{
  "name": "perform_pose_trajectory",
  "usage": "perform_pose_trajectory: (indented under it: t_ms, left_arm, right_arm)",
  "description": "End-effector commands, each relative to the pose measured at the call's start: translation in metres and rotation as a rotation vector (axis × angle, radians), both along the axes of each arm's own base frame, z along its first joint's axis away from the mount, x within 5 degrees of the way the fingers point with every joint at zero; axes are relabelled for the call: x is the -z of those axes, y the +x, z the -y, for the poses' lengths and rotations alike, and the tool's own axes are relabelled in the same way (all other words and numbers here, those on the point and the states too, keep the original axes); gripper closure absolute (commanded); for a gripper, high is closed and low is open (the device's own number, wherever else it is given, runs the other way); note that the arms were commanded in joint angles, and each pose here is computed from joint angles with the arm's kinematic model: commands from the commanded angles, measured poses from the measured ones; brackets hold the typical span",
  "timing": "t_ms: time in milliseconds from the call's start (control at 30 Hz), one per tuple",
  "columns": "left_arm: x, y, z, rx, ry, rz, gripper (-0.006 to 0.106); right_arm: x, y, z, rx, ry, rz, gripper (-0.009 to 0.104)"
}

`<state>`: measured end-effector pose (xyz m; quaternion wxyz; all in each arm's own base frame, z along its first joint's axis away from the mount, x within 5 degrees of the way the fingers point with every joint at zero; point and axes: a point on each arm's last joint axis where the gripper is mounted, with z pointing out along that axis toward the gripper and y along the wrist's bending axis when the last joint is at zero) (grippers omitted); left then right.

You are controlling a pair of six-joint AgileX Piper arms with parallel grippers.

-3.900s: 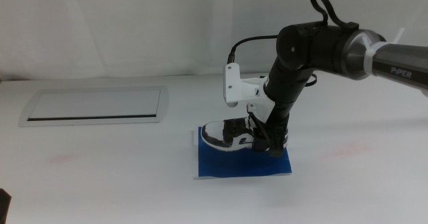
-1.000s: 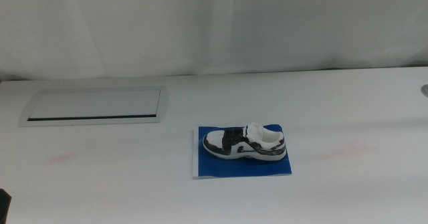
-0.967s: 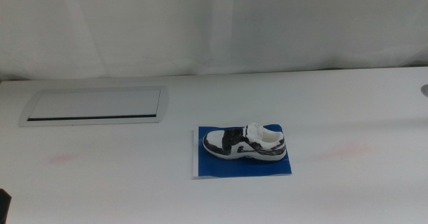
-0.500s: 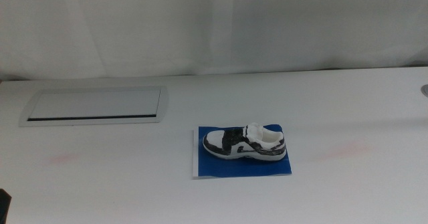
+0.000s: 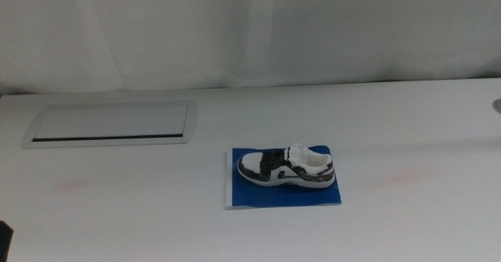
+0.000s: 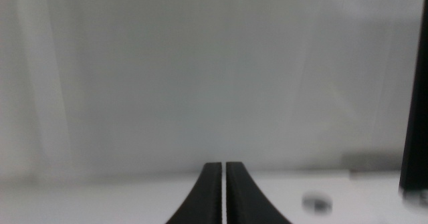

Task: Use one arm to grab the shoe from the table and place it on the mat.

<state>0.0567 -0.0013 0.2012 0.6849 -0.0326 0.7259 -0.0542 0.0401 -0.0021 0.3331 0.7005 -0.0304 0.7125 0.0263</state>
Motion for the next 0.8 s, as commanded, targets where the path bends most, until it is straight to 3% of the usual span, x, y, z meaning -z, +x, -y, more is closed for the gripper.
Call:
perform_pose_trajectory:
  t_ms: [0,133,300,567,767]
  left_arm:
    - [0.011,-0.001,0.000,-0.002,-0.007,0.000,0.103]
    - [0.011,-0.001,0.000,-0.002,-0.007,0.000,0.103]
    - [0.011,-0.001,0.000,-0.002,-0.007,0.000,0.103]
    - [0.011,-0.001,0.000,-0.002,-0.007,0.000,0.103]
    - [0.011,-0.001,0.000,-0.002,-0.007,0.000,0.103]
  right_arm:
    - [0.031,0.007,-0.001,0.004,-0.026,-0.055,0.097]
    - [0.075,0.019,-0.005,-0.009,-0.038,-0.164,0.097]
    - [0.112,0.028,-0.011,-0.060,-0.066,-0.109,0.097]
    - [0.131,0.029,-0.013,-0.093,-0.122,-0.076,0.097]
    - [0.132,0.029,-0.013,-0.090,-0.087,-0.088,0.097]
